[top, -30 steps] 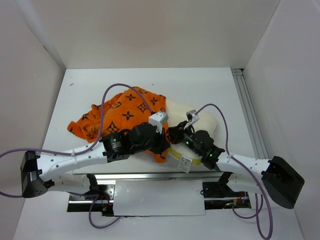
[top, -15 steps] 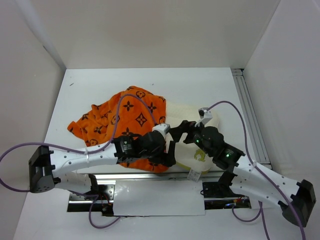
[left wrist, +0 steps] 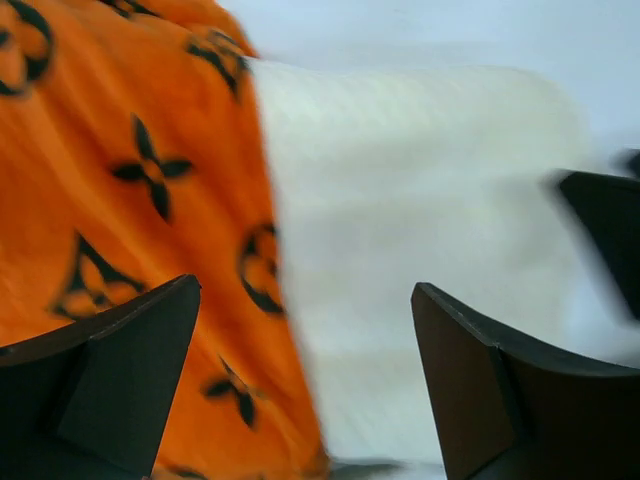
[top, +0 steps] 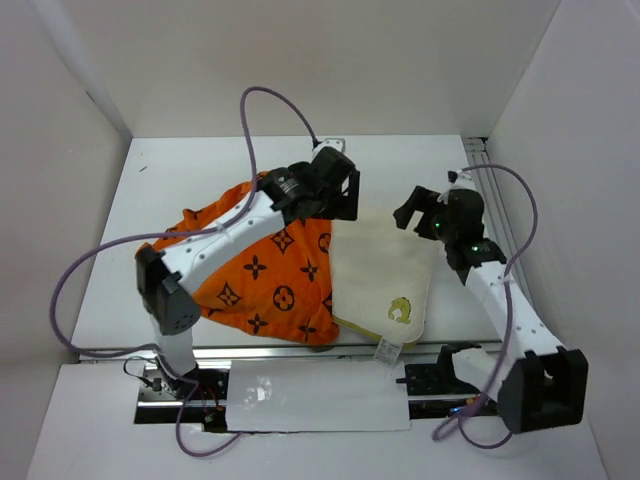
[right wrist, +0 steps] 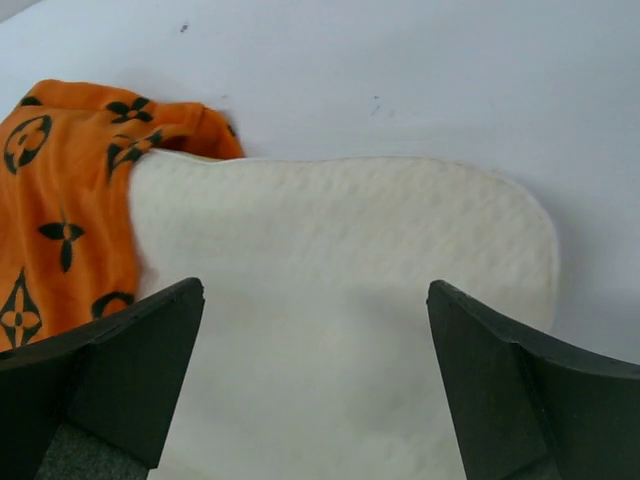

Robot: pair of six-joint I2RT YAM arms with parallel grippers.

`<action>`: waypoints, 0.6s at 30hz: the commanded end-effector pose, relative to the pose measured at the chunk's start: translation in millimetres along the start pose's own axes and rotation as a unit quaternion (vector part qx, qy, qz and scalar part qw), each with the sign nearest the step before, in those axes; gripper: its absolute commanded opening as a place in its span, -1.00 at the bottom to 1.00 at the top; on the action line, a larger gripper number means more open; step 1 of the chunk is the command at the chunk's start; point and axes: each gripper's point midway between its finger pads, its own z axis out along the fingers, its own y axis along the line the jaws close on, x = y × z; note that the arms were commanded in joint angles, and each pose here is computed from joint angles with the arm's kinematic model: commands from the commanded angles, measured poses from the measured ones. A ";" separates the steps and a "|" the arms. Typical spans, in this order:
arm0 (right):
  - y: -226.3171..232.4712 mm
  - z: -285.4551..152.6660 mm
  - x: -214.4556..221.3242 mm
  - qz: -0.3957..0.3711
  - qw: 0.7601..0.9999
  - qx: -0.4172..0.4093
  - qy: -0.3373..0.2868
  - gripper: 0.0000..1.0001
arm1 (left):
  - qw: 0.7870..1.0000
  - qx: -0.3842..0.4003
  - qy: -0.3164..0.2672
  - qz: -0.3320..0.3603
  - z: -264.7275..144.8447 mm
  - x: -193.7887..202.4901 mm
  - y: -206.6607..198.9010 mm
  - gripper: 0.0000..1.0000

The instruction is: Put the pillow into the pillowcase

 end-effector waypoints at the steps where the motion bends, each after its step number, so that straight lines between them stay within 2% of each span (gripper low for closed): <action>1: 14.9 4.0 -26.2 -0.029 0.985 -0.169 0.023 1.00 | 0.992 -0.070 0.063 0.085 50.2 13.1 35.7 1.00; 2: 16.2 9.7 -19.8 -0.028 0.974 -0.219 0.050 1.00 | 0.991 -0.081 0.065 0.085 62.5 8.0 45.0 1.00; 3: 8.7 14.7 -17.7 -0.029 0.973 -0.221 0.055 1.00 | 0.992 -0.078 0.051 0.081 67.6 -7.1 42.8 1.00; 5: 3.9 25.9 -23.7 -0.056 0.974 -0.213 0.053 1.00 | 0.988 -0.086 0.076 0.099 99.2 1.2 47.9 1.00; 6: -2.9 36.3 -16.6 -0.079 0.976 -0.193 0.064 1.00 | 0.990 -0.092 0.055 0.090 104.7 -15.3 48.1 1.00; 7: 7.3 41.8 -19.4 -0.113 0.974 -0.187 0.061 1.00 | 0.987 -0.115 0.054 0.095 109.7 -16.3 55.0 1.00; 8: -4.2 51.7 -22.8 -0.141 0.979 -0.136 0.053 1.00 | 0.985 -0.123 0.063 0.102 126.3 -12.1 59.9 1.00; 10: -5.1 63.1 -30.9 -0.190 0.975 -0.111 0.044 1.00 | 0.984 -0.129 0.058 0.105 132.7 -17.4 65.4 1.00; 14: -10.1 72.9 -43.3 -0.224 0.965 -0.131 0.023 1.00 | 0.983 -0.136 0.073 0.104 153.5 -11.1 88.5 0.84; 17: 0.5 79.4 -32.9 -0.270 0.944 -0.190 0.027 1.00 | 0.981 -0.132 0.088 0.116 160.7 -1.4 94.4 0.55; 18: 1.8 80.5 -22.8 -0.274 0.938 -0.208 0.041 1.00 | 0.980 -0.126 0.091 0.120 165.6 1.3 93.1 0.36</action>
